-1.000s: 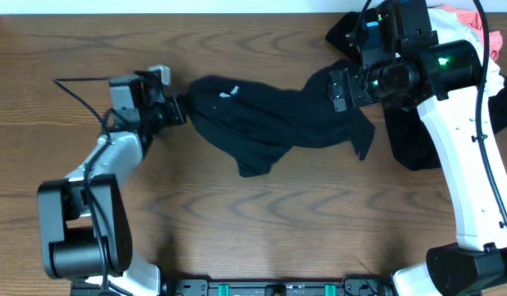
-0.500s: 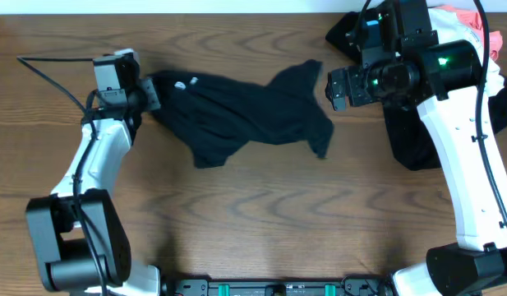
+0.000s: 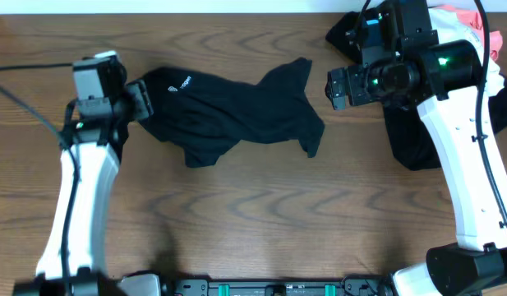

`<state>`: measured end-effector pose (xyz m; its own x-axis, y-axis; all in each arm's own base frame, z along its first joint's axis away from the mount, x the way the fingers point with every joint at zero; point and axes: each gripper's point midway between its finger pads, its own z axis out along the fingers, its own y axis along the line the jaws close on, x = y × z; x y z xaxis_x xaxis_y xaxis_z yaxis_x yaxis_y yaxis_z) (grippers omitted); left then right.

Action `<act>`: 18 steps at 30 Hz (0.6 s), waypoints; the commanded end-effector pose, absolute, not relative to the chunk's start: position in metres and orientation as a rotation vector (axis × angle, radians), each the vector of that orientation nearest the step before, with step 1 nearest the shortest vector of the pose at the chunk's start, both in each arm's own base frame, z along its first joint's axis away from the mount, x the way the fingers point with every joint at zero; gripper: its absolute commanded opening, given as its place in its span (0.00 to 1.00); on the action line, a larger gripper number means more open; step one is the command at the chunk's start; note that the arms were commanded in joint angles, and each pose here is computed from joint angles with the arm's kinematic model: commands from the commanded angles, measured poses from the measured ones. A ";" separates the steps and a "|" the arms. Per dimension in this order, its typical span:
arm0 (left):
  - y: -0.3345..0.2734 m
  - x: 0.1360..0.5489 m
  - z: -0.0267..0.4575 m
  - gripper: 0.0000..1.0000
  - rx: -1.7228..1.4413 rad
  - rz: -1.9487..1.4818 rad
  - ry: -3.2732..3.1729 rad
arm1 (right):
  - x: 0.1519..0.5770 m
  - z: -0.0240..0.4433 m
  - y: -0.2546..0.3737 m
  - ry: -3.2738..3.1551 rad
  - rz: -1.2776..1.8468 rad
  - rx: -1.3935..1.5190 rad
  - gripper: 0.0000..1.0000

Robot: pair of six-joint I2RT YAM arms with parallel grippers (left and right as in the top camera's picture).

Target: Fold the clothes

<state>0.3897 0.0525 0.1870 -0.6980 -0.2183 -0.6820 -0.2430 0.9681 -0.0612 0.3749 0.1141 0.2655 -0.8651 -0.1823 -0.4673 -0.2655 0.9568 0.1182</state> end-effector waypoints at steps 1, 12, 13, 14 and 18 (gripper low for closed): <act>0.030 0.370 0.175 0.62 -0.264 -0.061 2.458 | 0.376 0.269 0.118 2.621 0.255 -0.349 0.99; -0.029 0.320 0.051 0.62 -0.205 -0.181 2.692 | 0.378 0.270 0.119 2.607 0.251 -0.367 0.99; -0.029 0.319 0.045 0.62 -0.210 -0.183 2.690 | 0.378 0.270 0.119 2.607 0.251 -0.368 0.99; -0.029 0.319 0.040 0.62 -0.214 -0.184 2.690 | 0.378 0.270 0.119 2.610 0.251 -0.368 0.99; -0.037 0.328 0.030 0.62 -0.196 -0.243 2.682 | 0.378 0.270 0.119 2.609 0.252 -0.368 0.99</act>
